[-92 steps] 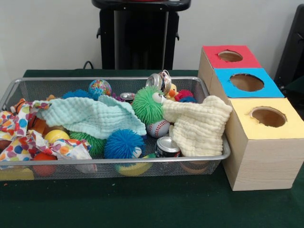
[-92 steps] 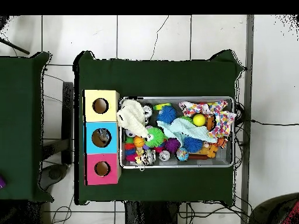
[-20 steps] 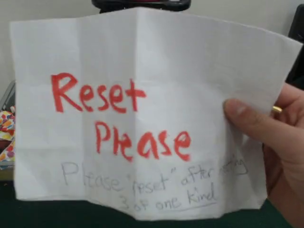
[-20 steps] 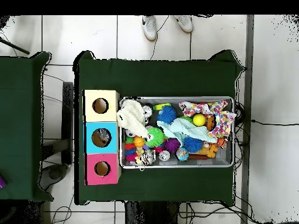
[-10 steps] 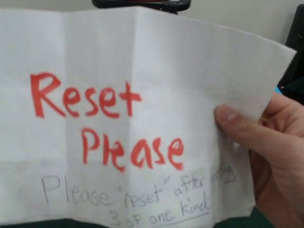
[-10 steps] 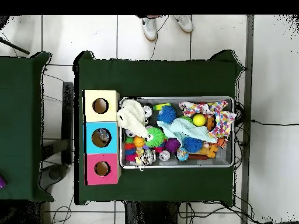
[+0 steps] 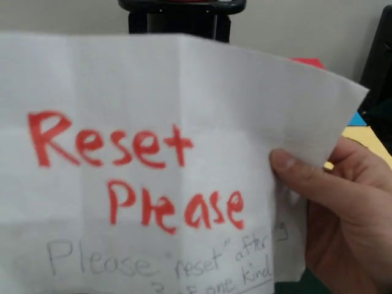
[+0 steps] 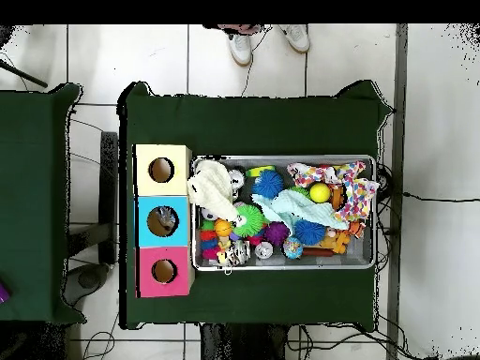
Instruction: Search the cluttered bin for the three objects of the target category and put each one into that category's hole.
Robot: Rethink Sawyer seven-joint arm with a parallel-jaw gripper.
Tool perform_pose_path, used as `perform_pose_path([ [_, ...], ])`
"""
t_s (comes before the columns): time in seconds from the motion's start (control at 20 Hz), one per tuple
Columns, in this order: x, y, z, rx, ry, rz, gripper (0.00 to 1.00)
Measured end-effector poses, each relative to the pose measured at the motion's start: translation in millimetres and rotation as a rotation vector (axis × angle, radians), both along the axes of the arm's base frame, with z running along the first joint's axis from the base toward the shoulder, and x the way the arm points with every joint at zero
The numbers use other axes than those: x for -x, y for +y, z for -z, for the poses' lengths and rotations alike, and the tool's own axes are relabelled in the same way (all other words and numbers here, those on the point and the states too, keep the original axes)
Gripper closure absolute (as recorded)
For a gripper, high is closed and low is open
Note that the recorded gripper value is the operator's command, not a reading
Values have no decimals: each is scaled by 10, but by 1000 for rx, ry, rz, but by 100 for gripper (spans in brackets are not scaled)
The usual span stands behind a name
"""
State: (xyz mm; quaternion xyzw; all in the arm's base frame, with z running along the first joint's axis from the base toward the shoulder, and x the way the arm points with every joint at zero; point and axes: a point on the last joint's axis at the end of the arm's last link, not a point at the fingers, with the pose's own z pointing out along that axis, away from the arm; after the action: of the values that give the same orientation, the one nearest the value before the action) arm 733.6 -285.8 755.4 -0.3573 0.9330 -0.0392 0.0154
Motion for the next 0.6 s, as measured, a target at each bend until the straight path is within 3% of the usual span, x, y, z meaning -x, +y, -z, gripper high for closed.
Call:
perform_pose_path([
  [0.45, 5, -37, 74, -21, -1, -35, 100],
  [0.6, 2, -38, 111, -43, -8, -67, 100],
])
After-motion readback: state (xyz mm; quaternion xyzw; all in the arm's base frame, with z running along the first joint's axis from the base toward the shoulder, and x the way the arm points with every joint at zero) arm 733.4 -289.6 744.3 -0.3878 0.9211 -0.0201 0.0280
